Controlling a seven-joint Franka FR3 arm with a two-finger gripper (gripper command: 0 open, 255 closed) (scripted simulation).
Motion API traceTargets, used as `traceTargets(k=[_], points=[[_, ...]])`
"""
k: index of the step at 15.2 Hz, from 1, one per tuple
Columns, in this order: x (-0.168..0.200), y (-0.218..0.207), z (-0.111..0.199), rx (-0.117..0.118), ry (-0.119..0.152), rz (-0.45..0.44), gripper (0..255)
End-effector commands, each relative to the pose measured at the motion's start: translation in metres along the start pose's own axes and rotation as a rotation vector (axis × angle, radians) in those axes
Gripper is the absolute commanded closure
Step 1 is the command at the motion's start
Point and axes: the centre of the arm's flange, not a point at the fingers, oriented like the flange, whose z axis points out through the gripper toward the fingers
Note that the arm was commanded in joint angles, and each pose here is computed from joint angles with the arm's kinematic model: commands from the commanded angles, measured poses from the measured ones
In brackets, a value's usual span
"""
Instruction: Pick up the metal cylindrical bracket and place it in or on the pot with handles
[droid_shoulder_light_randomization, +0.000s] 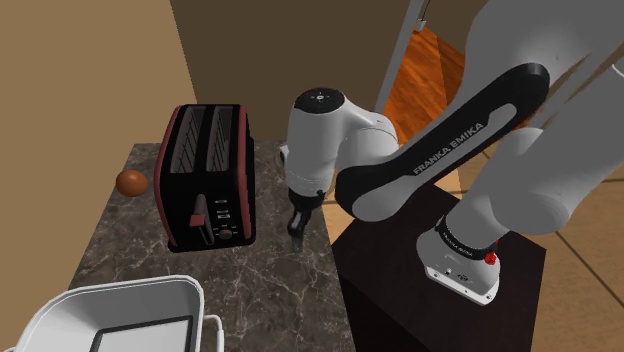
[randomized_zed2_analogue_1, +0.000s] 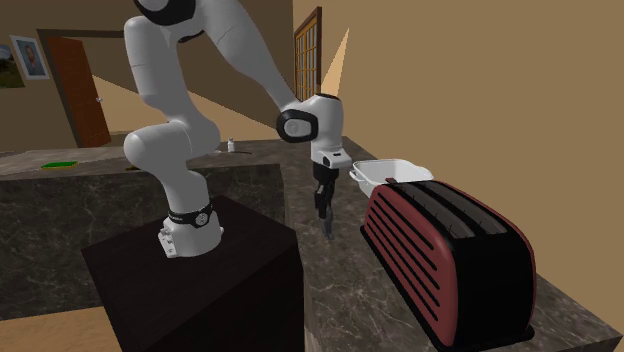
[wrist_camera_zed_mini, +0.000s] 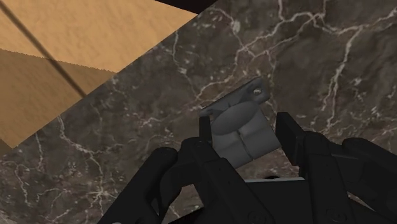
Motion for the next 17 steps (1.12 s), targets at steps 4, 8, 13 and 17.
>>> traceTargets(k=[4, 8, 13, 17], points=[[0.001, 0.001, -0.027, 0.000, -0.001, 0.000, 255], [0.001, 0.001, -0.048, 0.000, -0.001, 0.000, 255], [0.001, 0.001, -0.074, 0.000, -0.001, 0.000, 255], [0.001, 0.001, -0.095, 0.000, -0.001, 0.000, 255]])
